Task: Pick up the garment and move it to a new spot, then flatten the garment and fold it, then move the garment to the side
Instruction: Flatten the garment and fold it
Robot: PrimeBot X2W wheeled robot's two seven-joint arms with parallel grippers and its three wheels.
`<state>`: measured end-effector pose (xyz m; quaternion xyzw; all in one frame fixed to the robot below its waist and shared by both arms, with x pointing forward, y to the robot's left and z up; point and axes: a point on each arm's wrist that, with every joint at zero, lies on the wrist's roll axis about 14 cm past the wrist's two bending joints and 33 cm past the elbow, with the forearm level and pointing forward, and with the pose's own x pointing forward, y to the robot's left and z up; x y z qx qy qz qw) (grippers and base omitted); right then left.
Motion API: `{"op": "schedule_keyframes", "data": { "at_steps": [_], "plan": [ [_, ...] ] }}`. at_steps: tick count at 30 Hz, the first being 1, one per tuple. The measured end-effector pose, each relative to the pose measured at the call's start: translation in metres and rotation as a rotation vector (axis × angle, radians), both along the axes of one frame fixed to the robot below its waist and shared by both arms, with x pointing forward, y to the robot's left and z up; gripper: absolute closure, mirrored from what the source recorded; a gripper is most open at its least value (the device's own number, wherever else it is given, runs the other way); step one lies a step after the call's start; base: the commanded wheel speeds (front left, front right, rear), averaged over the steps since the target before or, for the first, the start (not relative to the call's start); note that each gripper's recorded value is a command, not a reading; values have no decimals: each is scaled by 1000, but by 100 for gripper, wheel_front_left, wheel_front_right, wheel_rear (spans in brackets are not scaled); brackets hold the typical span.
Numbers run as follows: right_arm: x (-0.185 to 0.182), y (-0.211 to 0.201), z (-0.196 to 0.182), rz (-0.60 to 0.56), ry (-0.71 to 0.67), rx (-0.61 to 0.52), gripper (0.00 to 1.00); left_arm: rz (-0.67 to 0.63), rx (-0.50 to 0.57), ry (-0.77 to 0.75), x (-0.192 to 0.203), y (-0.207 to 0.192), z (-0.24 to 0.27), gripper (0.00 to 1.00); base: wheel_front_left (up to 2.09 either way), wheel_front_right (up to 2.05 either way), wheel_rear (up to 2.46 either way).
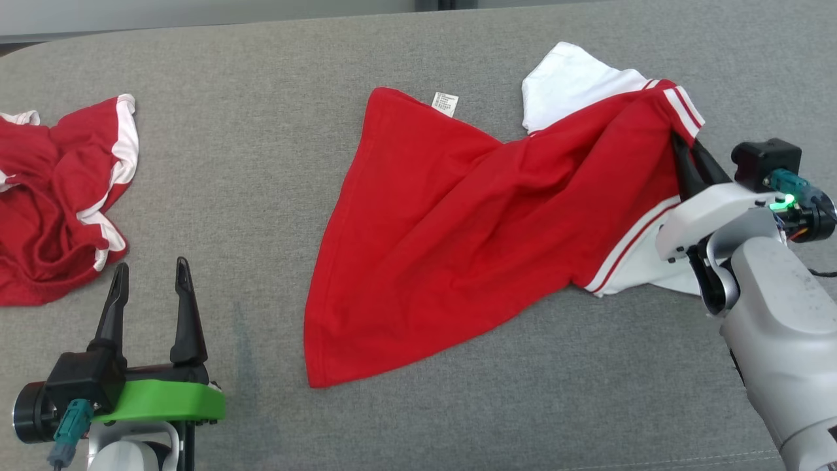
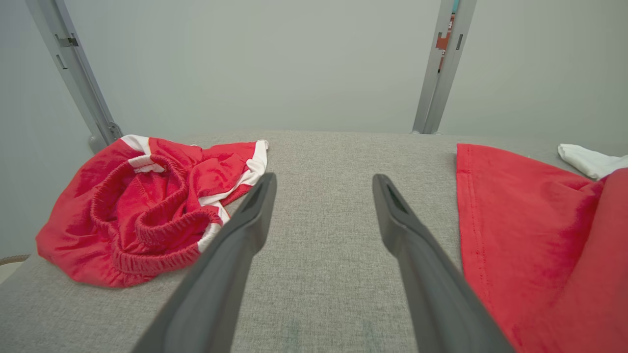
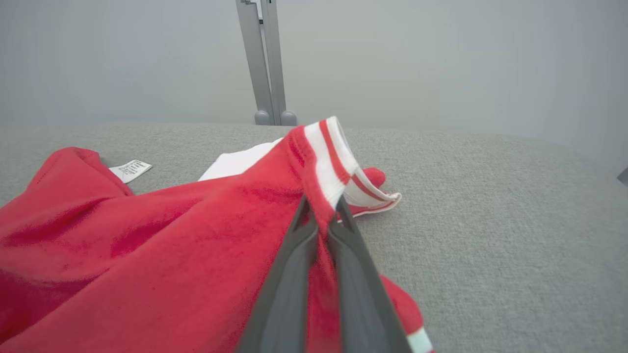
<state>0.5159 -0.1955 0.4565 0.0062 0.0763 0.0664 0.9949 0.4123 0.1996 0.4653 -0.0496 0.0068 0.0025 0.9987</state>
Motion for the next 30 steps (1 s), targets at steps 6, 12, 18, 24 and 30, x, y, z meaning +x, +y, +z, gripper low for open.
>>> {"op": "schedule_keyframes", "data": {
  "at_steps": [6, 12, 18, 24, 30],
  "plan": [
    [26, 21, 10, 45, -23, -17, 100, 16, -1, 3, 1, 5, -1, 0, 0, 0, 0],
    [52, 29, 26, 48, -72, -16, 100, 35, -6, 8, 2, 12, -3, 0, 0, 0, 0],
    [51, 43, 0, 66, -2, -20, 0, 50, -6, 23, 1, 17, -8, 0, 0, 0, 0],
    [45, 36, 14, 44, -52, -1, 0, 48, -8, 14, 1, 16, -5, 0, 0, 0, 0],
    [18, 17, 34, 10, -132, 8, 0, 31, 4, 4, -5, 11, 1, 0, 0, 0, 0]
  ]
}}
